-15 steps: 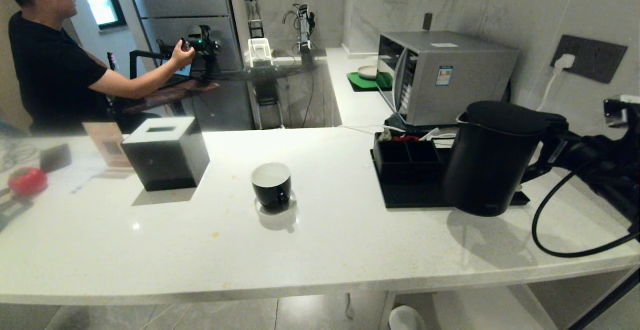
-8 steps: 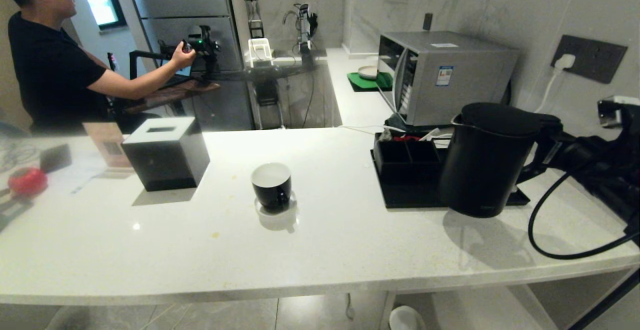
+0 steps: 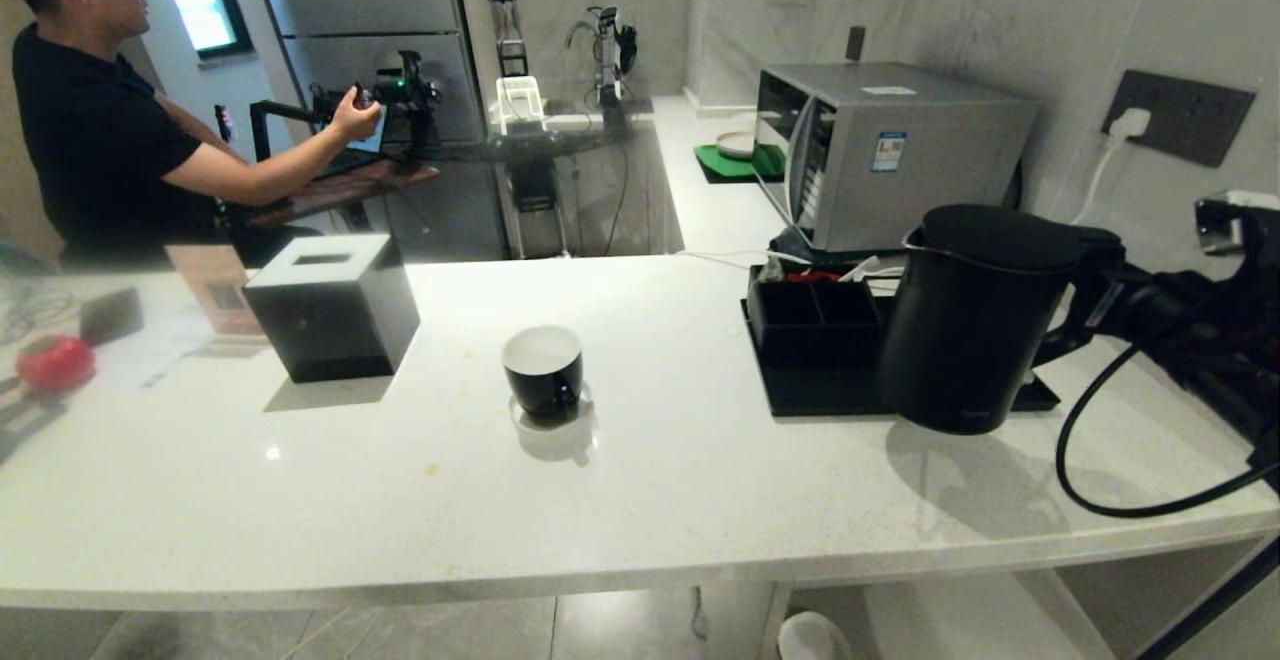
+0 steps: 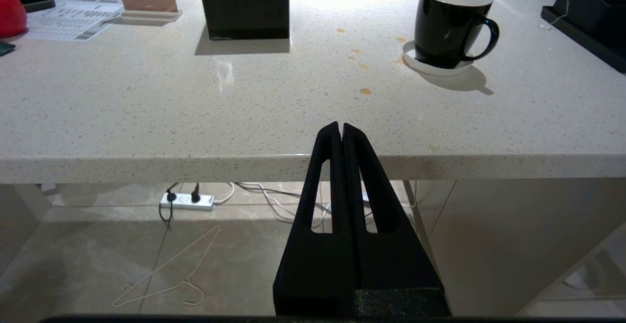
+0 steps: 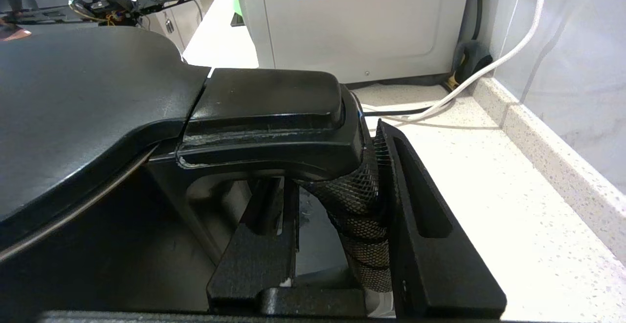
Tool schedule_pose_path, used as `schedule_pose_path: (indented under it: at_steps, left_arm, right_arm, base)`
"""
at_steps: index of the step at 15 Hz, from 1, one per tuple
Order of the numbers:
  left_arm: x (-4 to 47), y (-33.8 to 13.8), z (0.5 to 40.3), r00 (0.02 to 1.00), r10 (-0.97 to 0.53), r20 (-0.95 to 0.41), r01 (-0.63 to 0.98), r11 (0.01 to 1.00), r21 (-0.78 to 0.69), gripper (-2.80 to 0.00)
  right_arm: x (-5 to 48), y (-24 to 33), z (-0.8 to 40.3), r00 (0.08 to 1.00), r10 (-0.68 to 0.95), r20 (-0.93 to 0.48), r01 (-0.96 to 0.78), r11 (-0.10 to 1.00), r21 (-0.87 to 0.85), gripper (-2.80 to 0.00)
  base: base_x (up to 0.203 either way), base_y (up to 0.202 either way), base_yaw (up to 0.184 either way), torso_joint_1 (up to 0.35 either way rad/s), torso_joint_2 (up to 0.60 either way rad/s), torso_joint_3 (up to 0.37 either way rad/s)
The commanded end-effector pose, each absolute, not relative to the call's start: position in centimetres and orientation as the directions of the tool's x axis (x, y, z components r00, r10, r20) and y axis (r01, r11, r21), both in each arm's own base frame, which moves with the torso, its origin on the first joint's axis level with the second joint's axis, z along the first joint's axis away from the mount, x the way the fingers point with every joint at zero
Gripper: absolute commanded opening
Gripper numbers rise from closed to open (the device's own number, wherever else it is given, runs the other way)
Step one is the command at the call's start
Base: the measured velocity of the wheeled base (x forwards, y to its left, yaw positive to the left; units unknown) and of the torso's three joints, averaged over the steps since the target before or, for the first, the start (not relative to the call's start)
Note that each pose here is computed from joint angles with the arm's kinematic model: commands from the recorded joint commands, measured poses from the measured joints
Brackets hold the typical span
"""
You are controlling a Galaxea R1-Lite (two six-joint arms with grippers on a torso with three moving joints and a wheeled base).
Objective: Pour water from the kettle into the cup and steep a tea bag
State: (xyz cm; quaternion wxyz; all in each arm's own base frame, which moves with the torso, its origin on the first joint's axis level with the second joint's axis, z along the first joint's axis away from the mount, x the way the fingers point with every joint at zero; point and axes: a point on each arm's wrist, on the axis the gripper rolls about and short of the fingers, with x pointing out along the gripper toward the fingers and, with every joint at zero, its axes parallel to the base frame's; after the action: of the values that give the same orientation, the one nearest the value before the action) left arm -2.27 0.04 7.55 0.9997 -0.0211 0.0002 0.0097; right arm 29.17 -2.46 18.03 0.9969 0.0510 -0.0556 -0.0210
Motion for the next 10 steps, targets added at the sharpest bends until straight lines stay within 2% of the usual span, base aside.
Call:
schedule_pose_path:
  at_steps: [1,10]
  left_arm:
    - [-2.27,0.04,7.55,1.000,0.020,-0.002,-0.020,0.999,-0.043,-2.80]
    - [-2.27,0.03,7.55,1.000,0.018,-0.002,-0.018,0.999,-0.043,-2.80]
  right_arm:
    - [29.03,-2.45,18.02,0.993,-0.047,0.112,0.035,0.994,0.104,-2.80]
    - [28.93,-2.45,18.11,0.992,-0.047,0.115,0.035,0.994,0.100,-2.80]
  base:
    - [0.000,0.000,0.000,0.000,0.00,0.000]
    - [0.000,0.000,0.000,0.000,0.00,0.000]
